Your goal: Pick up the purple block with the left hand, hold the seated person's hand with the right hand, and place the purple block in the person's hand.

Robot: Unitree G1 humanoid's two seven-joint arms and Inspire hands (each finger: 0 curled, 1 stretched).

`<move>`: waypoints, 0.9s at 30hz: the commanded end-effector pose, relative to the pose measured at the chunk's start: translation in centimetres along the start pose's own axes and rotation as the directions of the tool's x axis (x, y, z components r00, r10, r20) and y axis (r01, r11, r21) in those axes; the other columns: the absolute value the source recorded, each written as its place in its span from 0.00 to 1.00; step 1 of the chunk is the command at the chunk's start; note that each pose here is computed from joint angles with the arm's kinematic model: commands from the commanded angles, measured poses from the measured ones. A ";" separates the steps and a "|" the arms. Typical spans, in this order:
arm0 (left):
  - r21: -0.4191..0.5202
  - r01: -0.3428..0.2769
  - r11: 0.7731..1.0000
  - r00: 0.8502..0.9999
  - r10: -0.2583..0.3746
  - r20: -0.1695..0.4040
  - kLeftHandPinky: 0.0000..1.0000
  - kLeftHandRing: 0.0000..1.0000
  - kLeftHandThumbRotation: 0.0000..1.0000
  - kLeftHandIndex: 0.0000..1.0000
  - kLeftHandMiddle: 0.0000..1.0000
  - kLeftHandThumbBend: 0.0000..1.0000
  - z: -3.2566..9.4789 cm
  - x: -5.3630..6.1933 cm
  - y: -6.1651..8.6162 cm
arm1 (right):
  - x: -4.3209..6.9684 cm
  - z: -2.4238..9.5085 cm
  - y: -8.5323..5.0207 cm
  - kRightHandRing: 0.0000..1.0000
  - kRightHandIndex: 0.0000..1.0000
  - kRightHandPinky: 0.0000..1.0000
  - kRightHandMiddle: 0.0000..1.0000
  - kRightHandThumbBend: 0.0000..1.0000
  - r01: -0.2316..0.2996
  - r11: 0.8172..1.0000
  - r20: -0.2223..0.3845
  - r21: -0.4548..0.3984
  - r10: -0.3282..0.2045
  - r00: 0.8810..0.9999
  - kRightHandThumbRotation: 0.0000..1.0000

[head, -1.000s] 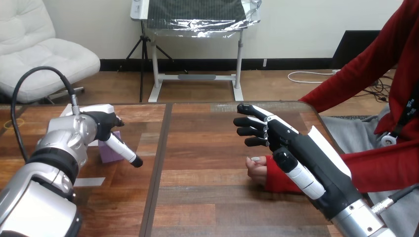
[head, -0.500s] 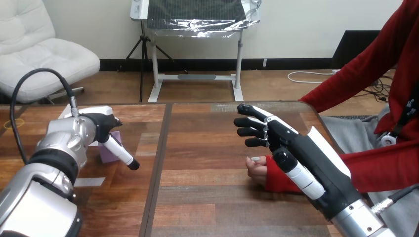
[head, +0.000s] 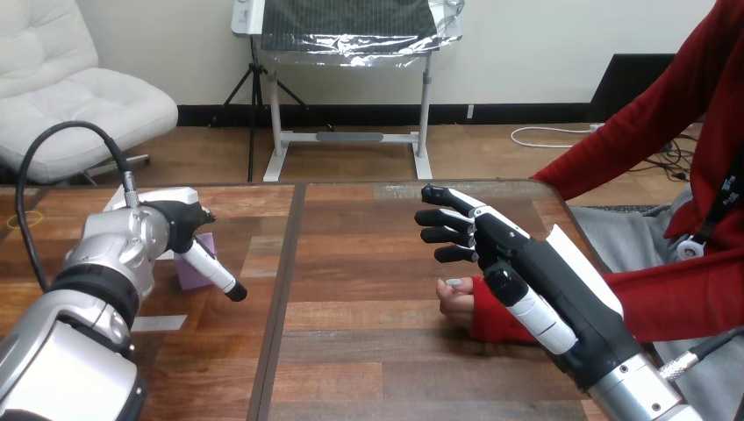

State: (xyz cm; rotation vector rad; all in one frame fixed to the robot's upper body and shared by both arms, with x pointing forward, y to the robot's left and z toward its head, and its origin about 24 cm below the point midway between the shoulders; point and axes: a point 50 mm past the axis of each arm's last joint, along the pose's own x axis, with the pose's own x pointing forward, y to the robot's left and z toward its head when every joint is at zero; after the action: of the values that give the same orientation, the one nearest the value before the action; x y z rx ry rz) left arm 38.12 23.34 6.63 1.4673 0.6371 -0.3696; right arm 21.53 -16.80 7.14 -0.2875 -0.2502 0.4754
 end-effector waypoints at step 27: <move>-0.018 -0.113 0.993 0.993 0.114 0.029 0.87 0.96 0.40 0.94 0.97 1.00 0.7 -0.6 2.7 | 0.9 1.5 -1.1 0.83 0.90 0.78 0.85 1.00 0.019 0.999 0.073 -0.039 -0.016 0.997 1.00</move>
State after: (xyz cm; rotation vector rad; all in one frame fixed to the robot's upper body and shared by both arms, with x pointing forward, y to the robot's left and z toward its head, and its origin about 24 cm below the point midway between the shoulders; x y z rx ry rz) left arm 38.17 23.36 6.69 1.4667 0.6216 -0.3543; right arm 21.53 -16.80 7.14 -0.2881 -0.2502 0.4754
